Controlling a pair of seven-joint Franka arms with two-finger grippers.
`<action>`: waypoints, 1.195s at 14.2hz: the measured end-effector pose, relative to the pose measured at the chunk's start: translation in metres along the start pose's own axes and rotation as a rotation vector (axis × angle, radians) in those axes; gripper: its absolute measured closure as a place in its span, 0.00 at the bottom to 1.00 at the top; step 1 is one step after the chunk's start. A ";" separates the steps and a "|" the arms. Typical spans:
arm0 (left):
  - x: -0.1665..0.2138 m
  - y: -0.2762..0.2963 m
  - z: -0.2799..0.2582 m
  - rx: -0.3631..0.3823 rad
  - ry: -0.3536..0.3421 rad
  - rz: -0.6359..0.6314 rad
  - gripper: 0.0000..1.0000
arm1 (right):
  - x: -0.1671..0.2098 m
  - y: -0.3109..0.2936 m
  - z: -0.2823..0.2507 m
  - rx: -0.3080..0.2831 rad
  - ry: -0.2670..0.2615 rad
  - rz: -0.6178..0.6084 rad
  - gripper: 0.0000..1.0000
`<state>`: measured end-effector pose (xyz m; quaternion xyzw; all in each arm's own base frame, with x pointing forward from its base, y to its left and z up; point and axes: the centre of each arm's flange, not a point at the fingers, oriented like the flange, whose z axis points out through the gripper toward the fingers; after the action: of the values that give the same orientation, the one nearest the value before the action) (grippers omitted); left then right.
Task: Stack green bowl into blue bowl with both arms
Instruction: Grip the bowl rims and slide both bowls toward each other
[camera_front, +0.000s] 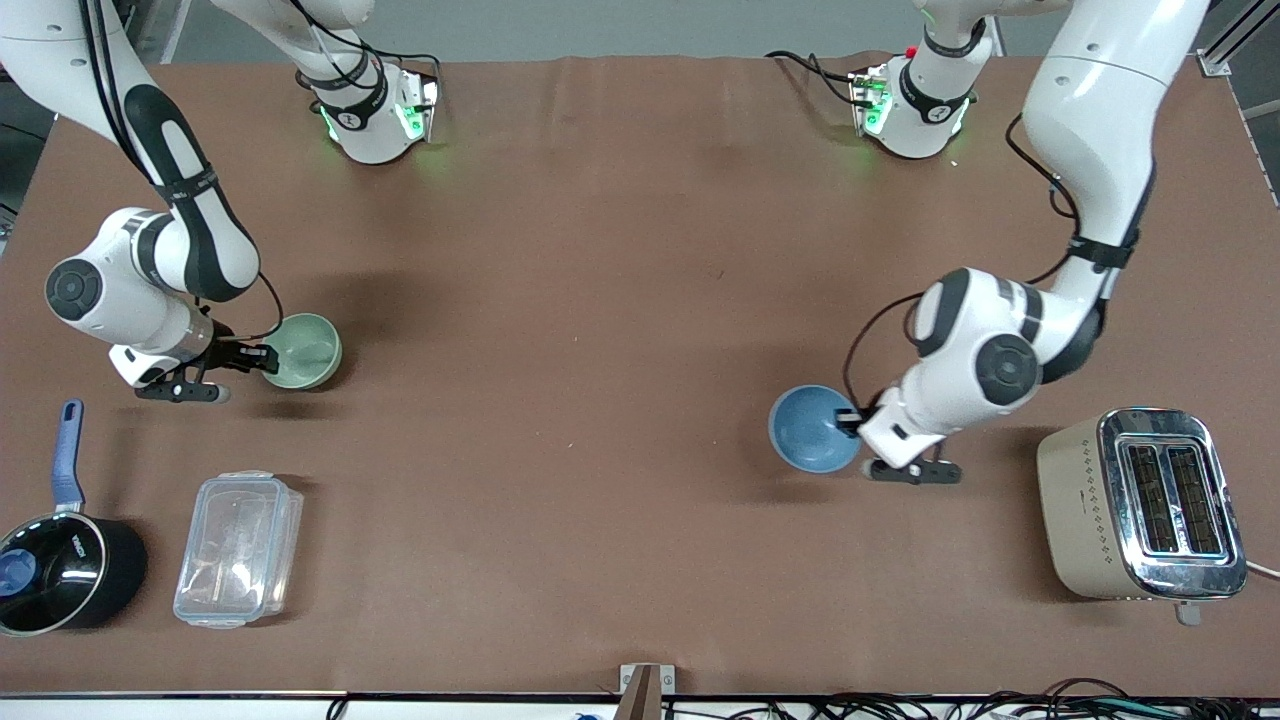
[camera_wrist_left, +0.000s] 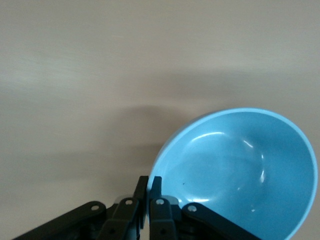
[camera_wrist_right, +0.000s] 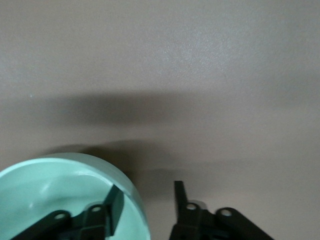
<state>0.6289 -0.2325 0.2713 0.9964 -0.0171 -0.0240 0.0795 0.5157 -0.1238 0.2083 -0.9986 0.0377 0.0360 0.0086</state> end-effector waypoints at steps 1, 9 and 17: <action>-0.008 0.029 0.000 -0.008 0.000 -0.007 0.95 | -0.001 0.000 0.001 0.007 -0.001 0.010 0.72; -0.084 0.210 0.052 -0.018 -0.058 -0.063 0.95 | 0.025 -0.018 -0.050 0.075 -0.019 0.021 0.94; -0.109 0.260 0.109 -0.044 -0.076 -0.055 0.82 | 0.056 -0.131 -0.162 0.202 -0.030 0.219 0.94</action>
<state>0.5066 -0.5026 0.2102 0.9929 0.0078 -0.0641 0.0998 0.5931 -0.0003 0.3676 -0.9819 0.1498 0.0479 0.1054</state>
